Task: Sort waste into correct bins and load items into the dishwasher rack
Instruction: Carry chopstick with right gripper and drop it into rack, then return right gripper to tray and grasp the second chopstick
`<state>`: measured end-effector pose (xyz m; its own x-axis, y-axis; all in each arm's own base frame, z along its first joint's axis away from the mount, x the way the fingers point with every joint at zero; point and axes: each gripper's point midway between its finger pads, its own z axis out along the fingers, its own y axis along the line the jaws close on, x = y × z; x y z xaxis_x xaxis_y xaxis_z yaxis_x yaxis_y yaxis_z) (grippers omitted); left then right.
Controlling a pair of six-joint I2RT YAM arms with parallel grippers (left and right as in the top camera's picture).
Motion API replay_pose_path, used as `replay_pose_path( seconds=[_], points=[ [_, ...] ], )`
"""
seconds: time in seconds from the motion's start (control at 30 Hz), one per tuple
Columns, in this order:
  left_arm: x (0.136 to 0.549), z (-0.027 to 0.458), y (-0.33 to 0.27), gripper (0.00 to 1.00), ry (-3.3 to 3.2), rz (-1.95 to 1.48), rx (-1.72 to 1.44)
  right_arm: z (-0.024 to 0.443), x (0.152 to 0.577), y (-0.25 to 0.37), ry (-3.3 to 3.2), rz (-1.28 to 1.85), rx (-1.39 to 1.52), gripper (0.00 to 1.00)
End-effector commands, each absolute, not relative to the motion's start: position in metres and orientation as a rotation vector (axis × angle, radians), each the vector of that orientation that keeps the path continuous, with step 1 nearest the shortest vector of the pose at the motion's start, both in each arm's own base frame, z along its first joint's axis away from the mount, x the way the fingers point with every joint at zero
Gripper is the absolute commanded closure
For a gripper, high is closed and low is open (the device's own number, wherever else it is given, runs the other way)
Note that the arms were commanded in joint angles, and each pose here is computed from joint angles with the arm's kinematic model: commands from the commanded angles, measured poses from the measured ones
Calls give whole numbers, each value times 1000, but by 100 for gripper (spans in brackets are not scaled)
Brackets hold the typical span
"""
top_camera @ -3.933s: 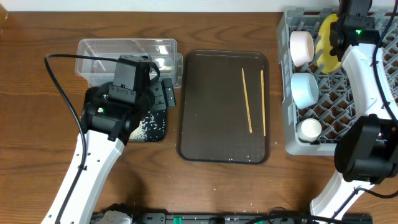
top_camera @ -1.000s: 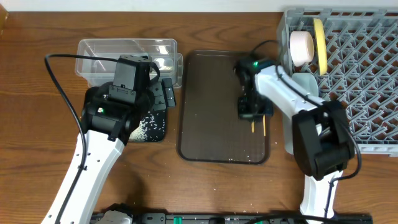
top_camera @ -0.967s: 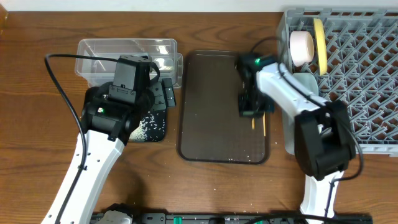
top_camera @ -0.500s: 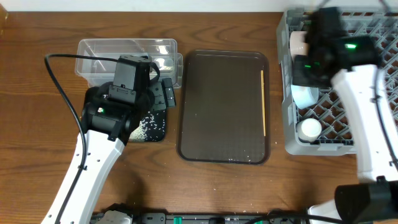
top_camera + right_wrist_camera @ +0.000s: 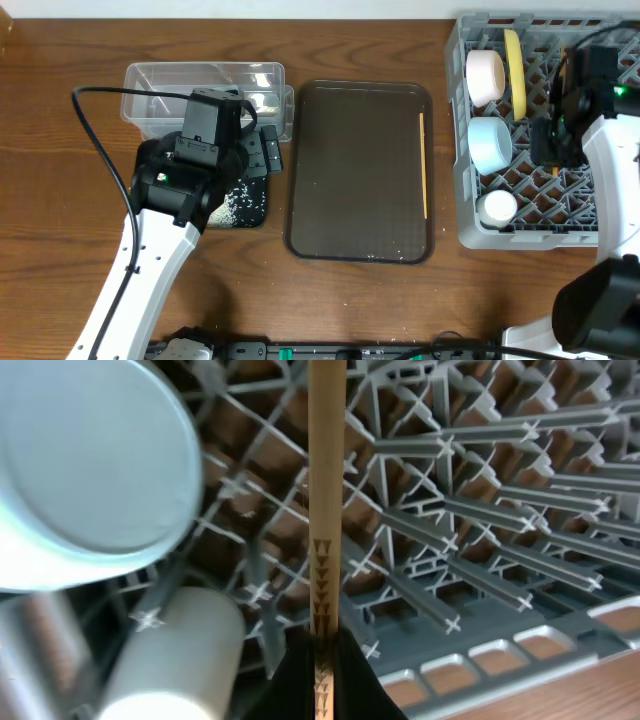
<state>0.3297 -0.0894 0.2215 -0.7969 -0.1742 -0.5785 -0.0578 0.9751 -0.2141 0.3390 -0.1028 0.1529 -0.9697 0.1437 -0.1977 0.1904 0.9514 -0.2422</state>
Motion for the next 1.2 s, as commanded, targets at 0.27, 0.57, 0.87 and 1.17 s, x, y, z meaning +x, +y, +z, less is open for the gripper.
replay_pose_path(
  seconds=[0.27,0.57,0.87,1.17],
  points=[
    [331,220,-86,8,2489,-227,-169,124,327,-113,2980,-387,215,71],
    [331,220,-86,8,2489,-227,-169,179,363,-66,2824,44,180,71],
    [331,220,-86,8,2489,-227,-169,268,384,57,2498,753,-83,69],
    [331,220,-86,8,2489,-227,-169,198,397,123,2682,299,-197,27]
  ],
)
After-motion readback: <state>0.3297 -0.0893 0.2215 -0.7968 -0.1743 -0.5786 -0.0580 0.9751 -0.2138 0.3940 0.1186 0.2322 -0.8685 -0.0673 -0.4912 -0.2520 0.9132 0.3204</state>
